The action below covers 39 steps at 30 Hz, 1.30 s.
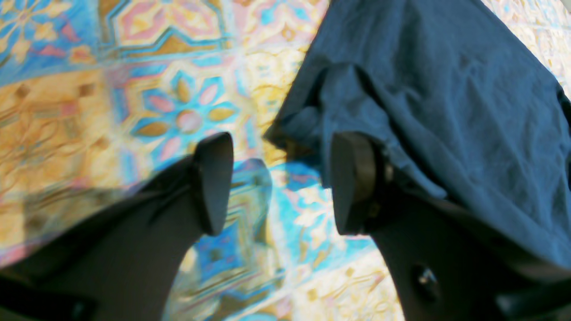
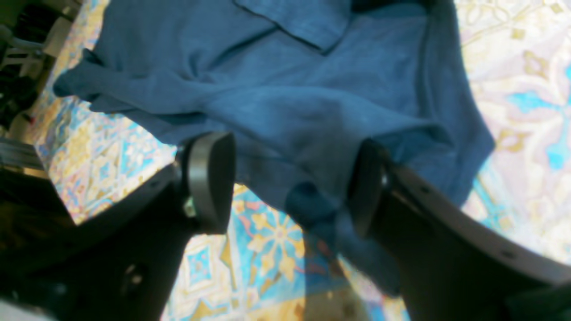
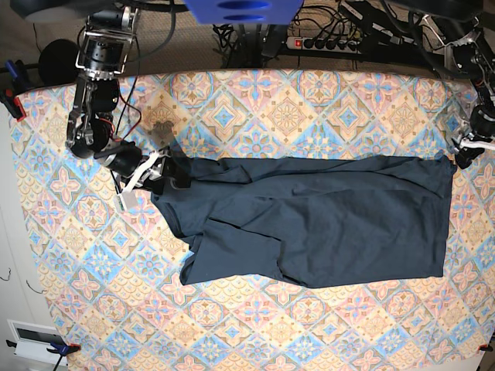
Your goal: Layout the t-shirt on the table in an organized manner, then fold the t-shirt properly
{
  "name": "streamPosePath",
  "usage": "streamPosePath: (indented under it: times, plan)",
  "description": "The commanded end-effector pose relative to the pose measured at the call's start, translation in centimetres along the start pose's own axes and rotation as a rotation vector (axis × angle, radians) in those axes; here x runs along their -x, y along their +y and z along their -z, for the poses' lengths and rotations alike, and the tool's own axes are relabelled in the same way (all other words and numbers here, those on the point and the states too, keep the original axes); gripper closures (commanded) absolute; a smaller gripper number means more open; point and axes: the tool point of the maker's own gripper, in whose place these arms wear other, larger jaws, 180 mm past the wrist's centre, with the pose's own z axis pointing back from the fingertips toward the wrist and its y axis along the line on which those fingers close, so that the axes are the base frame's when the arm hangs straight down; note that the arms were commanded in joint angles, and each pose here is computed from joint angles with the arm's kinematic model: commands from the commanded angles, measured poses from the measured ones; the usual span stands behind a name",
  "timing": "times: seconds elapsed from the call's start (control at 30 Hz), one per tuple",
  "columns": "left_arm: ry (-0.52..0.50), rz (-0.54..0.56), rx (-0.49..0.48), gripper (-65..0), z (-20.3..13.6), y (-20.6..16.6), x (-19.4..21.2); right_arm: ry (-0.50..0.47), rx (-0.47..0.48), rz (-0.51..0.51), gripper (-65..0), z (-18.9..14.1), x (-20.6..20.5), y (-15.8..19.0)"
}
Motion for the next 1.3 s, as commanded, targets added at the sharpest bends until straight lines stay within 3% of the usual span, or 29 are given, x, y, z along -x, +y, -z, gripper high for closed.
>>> streamPosePath:
  times: [0.0, 0.27, 0.7, 0.77, 0.9, 1.27]
  plan:
    - [-0.027, 0.015, 0.015, -33.2, 0.0, -0.3, -1.2, -0.049, -0.010, -0.036, -36.5, -0.7, -1.6, 0.4]
    - [0.002, -0.089, 0.028, -33.3, 2.2, -0.4, 0.0, -0.043, 0.005, -0.057, -36.4, -2.0, -0.4, 1.1]
    - [0.038, -0.220, 0.112, -32.6, 5.7, -4.5, 1.7, -0.015, 0.018, -0.032, -36.4, -2.5, 1.1, 0.8]
    - [0.034, -0.227, 0.118, -28.8, 5.8, -4.8, 1.7, 0.001, 0.020, -0.019, -36.4, -2.7, 2.1, 0.9]
    - [0.022, -0.227, 0.124, -1.1, 5.7, -4.8, 1.3, 0.019, 0.022, 0.001, -36.4, -2.9, 3.3, 0.8]
    - [-0.002, -0.186, 0.093, 0.0, 4.9, -3.0, -0.8, 0.044, 0.040, 0.088, -36.6, -2.7, 5.3, -0.7]
